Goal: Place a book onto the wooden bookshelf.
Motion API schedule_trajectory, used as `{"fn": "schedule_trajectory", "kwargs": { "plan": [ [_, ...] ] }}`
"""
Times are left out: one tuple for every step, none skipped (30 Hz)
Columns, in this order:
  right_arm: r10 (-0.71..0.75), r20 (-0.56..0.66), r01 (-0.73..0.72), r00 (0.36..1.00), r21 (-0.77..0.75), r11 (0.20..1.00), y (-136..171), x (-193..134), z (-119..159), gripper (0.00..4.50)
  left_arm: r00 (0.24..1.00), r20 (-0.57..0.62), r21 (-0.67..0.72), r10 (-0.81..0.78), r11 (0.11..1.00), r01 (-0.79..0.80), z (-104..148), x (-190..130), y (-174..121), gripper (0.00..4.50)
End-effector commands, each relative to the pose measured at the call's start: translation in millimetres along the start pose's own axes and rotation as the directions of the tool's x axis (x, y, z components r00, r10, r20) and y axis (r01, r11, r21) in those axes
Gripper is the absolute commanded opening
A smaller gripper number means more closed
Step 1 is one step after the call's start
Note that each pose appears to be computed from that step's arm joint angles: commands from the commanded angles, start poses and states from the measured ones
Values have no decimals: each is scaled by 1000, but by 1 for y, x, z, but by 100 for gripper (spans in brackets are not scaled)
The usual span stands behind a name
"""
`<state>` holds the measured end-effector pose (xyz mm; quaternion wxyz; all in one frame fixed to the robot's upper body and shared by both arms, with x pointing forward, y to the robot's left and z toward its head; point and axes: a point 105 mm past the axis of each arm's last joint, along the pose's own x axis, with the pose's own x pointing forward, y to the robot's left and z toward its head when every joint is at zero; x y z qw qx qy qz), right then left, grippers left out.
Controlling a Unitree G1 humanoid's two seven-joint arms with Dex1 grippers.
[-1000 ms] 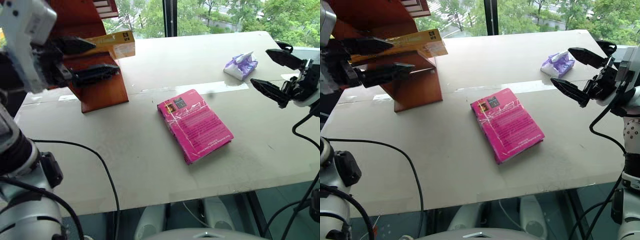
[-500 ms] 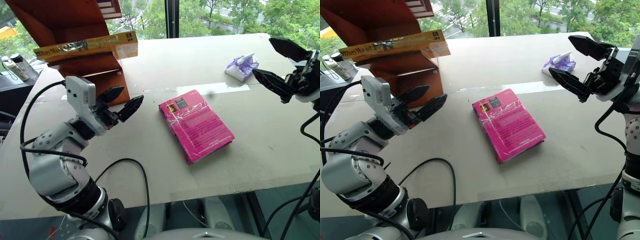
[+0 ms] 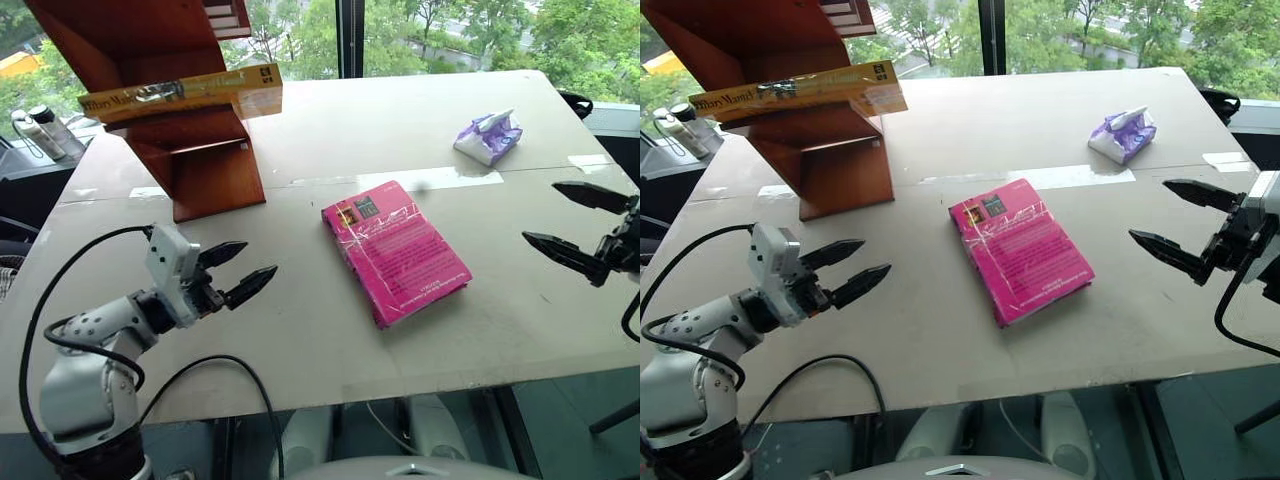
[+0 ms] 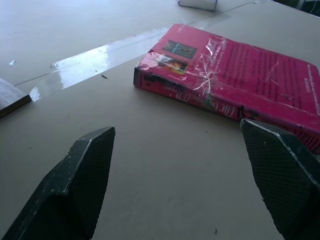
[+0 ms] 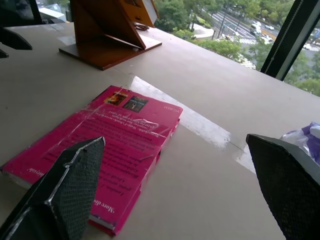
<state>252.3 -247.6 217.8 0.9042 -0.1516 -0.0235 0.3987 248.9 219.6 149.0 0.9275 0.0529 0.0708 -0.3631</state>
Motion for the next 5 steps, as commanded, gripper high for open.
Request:
{"fn": "schedule_trajectory", "kwargs": {
  "plan": [
    [-40, -90, 34, 995, -64, 997, -3, -19, -5, 450, 999, -26, 15, -23, 1000, 23, -5, -12, 3, 415],
    [-45, -110, 39, 993, -57, 998, -3, -23, -11, 450, 999, -37, 18, -26, 999, 27, -8, -13, 4, 415],
    [-57, -128, 51, 990, -54, 997, -3, -26, -16, 450, 998, -45, 13, -31, 999, 32, -10, -13, 4, 415],
    [-67, -137, 60, 988, -55, 997, -4, -27, -20, 450, 998, -49, 7, -38, 999, 39, -11, -11, 3, 415],
    [-74, -140, 68, 987, -50, 996, -4, -28, -22, 450, 997, -68, 9, -42, 999, 42, -12, -10, 3, 415]
  ]
}}
